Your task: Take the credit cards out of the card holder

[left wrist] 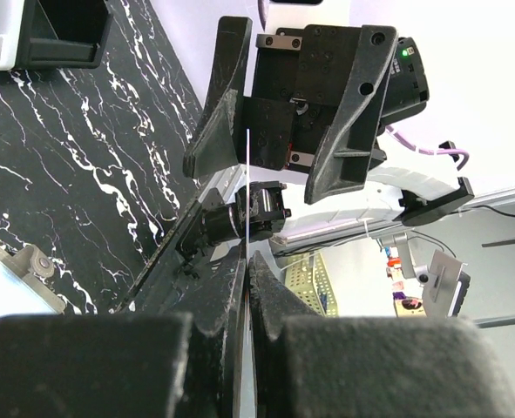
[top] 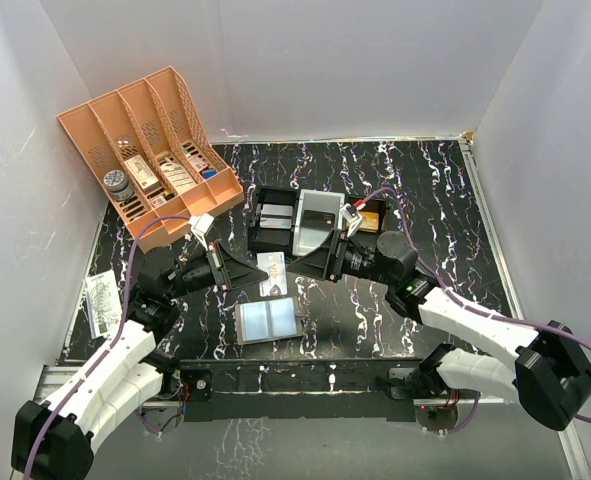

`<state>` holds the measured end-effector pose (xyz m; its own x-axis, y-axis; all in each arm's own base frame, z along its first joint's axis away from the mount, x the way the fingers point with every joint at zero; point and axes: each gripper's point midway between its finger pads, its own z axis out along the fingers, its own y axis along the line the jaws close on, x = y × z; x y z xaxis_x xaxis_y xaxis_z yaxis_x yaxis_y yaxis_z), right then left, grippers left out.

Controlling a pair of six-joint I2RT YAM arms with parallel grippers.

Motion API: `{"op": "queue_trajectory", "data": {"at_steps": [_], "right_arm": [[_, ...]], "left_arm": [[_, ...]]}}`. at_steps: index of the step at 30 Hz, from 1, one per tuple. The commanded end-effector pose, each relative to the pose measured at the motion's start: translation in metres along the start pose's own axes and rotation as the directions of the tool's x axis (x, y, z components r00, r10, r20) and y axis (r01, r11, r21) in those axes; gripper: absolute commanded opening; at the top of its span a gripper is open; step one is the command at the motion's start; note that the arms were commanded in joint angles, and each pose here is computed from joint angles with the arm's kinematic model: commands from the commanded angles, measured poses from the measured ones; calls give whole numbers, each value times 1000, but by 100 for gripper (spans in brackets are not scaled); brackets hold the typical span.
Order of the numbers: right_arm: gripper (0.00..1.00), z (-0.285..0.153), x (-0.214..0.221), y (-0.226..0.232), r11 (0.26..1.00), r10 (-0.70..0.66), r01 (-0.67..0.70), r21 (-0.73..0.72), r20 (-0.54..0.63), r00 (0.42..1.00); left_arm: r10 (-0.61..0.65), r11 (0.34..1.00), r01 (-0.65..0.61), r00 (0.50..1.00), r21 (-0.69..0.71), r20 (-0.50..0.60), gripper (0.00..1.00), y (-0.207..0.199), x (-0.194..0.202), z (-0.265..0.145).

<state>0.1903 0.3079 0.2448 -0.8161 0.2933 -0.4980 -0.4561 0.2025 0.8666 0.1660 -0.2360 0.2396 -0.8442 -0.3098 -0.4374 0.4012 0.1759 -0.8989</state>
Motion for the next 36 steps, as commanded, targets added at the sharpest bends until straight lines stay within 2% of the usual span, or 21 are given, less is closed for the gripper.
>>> {"op": "queue_trajectory", "data": {"at_steps": [1,3,6,14,19,26,36], "right_arm": [[64,4,-12,42,984,-58,59,-169,12,998],[61,4,-9,41,980,-29,32,-197,19,999],[53,4,-3,48,968,-16,14,-249,-7,1000],[38,20,13,35,978,-18,-3,-210,-95,995],[26,19,14,34,976,-7,-10,-217,-77,997],[22,23,16,38,969,5,-30,-247,-104,995],[5,22,18,40,964,36,-62,-260,-104,994]], "left_arm": [[58,997,-58,998,47,9,0,-9,-1,-2],[49,998,-49,999,45,2,0,-8,-1,-1],[21,999,-21,1000,27,-5,0,-2,0,0],[8,999,-8,1000,38,-6,0,-5,-1,1],[2,999,-2,1000,44,-14,0,-6,0,1],[-13,998,14,1000,68,-20,0,-8,3,0],[-22,998,23,1000,52,-12,0,-5,3,0]]}}
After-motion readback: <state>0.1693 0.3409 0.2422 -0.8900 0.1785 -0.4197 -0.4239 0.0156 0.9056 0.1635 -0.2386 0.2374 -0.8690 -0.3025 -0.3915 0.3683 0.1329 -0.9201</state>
